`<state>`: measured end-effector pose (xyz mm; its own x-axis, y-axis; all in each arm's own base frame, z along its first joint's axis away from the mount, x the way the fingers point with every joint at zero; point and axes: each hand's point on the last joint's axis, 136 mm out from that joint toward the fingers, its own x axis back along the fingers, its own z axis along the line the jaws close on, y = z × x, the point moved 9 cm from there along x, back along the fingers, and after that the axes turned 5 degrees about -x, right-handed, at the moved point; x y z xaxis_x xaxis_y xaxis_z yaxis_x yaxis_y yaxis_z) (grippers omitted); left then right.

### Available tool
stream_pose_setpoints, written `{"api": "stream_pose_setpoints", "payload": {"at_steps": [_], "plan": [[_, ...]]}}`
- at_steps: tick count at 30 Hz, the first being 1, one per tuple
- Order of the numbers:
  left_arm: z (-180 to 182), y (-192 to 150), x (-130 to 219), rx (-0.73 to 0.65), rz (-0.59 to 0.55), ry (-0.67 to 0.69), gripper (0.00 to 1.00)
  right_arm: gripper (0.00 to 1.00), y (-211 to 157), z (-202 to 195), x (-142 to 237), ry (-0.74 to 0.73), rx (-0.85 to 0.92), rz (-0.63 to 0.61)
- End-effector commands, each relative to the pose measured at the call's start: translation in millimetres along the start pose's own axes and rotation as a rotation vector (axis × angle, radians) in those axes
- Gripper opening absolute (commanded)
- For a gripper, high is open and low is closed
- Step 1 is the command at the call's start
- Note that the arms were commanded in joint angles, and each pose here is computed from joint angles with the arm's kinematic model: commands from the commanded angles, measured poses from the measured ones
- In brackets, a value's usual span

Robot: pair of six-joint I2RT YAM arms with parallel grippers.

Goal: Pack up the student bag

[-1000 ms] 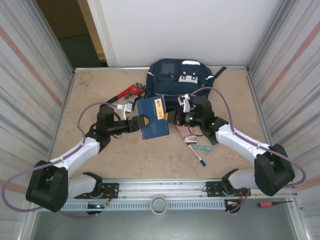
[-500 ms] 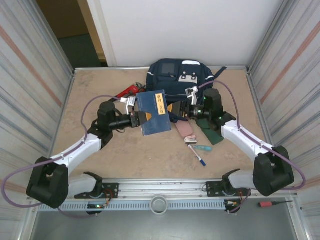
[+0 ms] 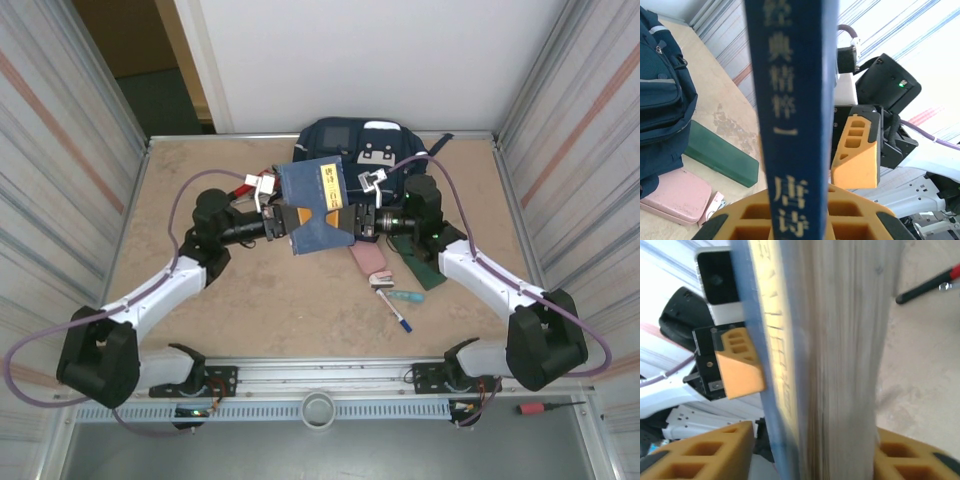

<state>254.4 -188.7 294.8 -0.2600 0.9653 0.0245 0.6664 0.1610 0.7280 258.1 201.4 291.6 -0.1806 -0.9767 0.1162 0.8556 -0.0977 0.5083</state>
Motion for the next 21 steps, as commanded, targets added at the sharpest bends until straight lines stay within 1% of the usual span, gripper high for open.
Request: {"api": "stream_pose_setpoints", "payload": {"at_steps": [1, 3, 5, 6, 8, 11, 13, 15, 17, 21], "plan": [[1.2, 5.9, -9.0, -0.03, 0.03, 0.016, 0.03, 0.29, 11.5, 16.6, 4.4, 0.047, 0.052, -0.047], [9.7, 5.2, -13.1, -0.033, 0.046, 0.067, 0.15, 0.15, 15.5, 9.9, 11.5, -0.01, 0.019, -0.078], [17.5, 6.3, -17.2, -0.075, 0.07, 0.148, 0.31, 0.0, 20.8, -2.0, 25.8, -0.093, -0.04, -0.118], [20.6, 7.2, -19.5, -0.115, 0.078, 0.19, 0.36, 0.0, 23.4, -7.0, 33.6, -0.118, -0.062, -0.136], [28.9, 9.1, -25.3, -0.242, 0.111, 0.313, 0.45, 0.0, 31.1, -16.9, 57.1, -0.172, -0.112, -0.2], [41.1, 11.5, -41.3, -0.5, 0.195, 0.454, 0.54, 0.0, 39.9, -25.7, 97.8, -0.266, -0.162, -0.312], [50.5, 13.7, -56.5, -0.65, 0.258, 0.487, 0.58, 0.0, 40.5, -25.7, 121.9, -0.374, -0.157, -0.377], [61.0, 15.1, -75.2, -0.781, 0.344, 0.489, 0.6, 0.0, 37.8, -21.5, 140.9, -0.497, -0.121, -0.431], [74.1, 14.5, -96.3, -0.881, 0.461, 0.486, 0.62, 0.0, 34.2, -17.5, 155.4, -0.588, -0.09, -0.468], [98.6, 10.1, -132.8, -1.013, 0.635, 0.463, 0.64, 0.0, 27.7, -18.5, 167.5, -0.633, -0.093, -0.48]]}}
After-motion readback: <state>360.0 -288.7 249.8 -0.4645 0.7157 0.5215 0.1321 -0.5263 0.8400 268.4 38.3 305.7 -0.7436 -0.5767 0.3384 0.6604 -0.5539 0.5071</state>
